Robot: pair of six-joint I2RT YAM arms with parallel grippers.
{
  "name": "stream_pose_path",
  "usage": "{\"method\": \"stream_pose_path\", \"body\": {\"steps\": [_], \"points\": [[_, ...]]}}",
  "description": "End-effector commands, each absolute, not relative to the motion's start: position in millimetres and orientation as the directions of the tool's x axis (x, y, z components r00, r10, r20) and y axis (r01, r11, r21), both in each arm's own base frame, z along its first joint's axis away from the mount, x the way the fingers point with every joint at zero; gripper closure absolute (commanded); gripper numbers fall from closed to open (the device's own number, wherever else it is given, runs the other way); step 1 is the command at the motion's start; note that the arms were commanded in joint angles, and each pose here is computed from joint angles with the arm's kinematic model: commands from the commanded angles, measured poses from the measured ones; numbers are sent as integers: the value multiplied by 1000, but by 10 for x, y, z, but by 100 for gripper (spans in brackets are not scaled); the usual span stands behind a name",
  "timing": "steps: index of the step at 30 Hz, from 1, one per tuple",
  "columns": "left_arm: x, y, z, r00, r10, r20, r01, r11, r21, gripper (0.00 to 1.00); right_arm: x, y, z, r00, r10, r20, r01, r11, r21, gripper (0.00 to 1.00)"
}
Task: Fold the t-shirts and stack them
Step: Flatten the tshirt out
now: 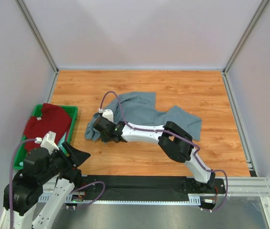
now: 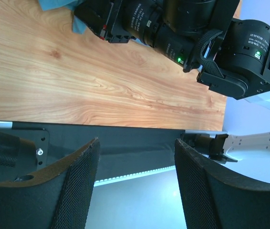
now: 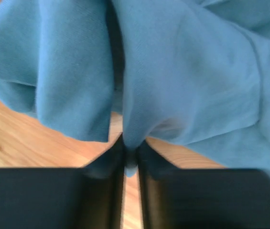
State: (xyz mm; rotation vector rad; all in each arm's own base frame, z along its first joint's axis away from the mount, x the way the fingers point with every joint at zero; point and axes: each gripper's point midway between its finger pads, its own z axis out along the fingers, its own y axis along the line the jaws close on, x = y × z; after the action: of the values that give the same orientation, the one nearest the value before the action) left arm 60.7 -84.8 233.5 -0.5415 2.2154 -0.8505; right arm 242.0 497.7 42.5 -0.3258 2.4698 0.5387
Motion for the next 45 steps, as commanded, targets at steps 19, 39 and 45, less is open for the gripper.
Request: {"method": "stream_pose_path", "body": {"steps": [19,39,45], "points": [[810,-1532,1654,-950,-250,-189,-31,674,-738,18,1418,3308,1161,-812,-561,-160,-570,704,423,69],[1159,-2323,1183,-986,36,-162,123,811,-571,53,1800,2691,1210,-940,-228,-255,-315,867,386,62],[1301,-2595,1162,-935,201,-291,297,892,-340,58,1808,2262,1284,-927,-179,-329,-277,919,280,62]]}}
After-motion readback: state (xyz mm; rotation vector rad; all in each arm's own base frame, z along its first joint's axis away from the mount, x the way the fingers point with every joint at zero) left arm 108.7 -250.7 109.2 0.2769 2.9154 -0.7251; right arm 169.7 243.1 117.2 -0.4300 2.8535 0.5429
